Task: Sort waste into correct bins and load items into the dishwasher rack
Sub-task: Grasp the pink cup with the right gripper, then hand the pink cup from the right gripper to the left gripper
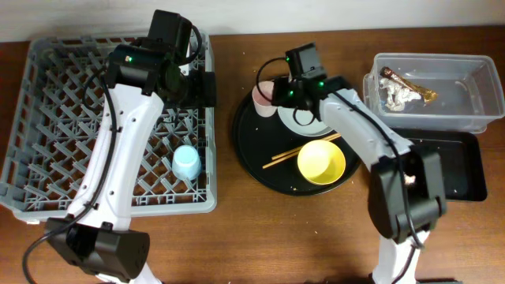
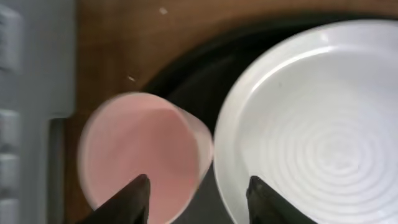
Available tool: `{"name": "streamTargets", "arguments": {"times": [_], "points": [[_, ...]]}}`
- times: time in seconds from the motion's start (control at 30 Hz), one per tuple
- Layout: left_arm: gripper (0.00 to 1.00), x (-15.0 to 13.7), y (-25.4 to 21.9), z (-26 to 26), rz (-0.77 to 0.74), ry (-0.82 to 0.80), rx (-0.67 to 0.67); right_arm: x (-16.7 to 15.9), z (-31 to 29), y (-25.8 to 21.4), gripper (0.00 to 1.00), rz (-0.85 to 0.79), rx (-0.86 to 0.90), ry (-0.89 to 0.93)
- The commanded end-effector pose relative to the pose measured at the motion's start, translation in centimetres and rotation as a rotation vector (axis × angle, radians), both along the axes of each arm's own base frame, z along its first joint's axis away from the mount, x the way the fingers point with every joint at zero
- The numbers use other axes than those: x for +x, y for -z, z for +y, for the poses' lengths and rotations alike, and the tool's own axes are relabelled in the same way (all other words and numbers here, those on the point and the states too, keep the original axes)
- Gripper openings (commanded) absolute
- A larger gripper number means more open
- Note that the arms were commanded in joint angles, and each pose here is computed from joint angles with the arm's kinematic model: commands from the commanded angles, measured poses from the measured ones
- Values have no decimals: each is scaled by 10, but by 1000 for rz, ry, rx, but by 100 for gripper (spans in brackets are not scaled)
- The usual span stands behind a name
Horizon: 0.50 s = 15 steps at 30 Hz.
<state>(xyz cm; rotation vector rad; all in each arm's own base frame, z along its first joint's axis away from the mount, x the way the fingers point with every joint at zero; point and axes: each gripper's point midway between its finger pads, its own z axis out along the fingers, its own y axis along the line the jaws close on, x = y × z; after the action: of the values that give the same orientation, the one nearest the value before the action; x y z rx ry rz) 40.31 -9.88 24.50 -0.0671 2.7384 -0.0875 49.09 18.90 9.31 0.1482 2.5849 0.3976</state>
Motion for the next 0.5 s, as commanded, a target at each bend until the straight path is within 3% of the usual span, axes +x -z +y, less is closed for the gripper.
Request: {"name": "streamTargets", "arguments": {"times": [0.0,0.1,0.23,0.37,0.47], "points": [[99,-1,-3,-1,-5,-1,-12,4,-2,20,40,31,-13,33],[99,-1,-3,0,-3,-2,-7,3,-3,23,21,39,-17,34],[99,-1,-3,0,-3,-2,-7,1,-2,23,4,51,-11,32],[99,-2,-3,0,-1,-2,-10,-9,7,18,4,90,55,-10],[99,-2,-4,-8,18,15,-108,-17,15,-37,4,76,265,-94]]}}
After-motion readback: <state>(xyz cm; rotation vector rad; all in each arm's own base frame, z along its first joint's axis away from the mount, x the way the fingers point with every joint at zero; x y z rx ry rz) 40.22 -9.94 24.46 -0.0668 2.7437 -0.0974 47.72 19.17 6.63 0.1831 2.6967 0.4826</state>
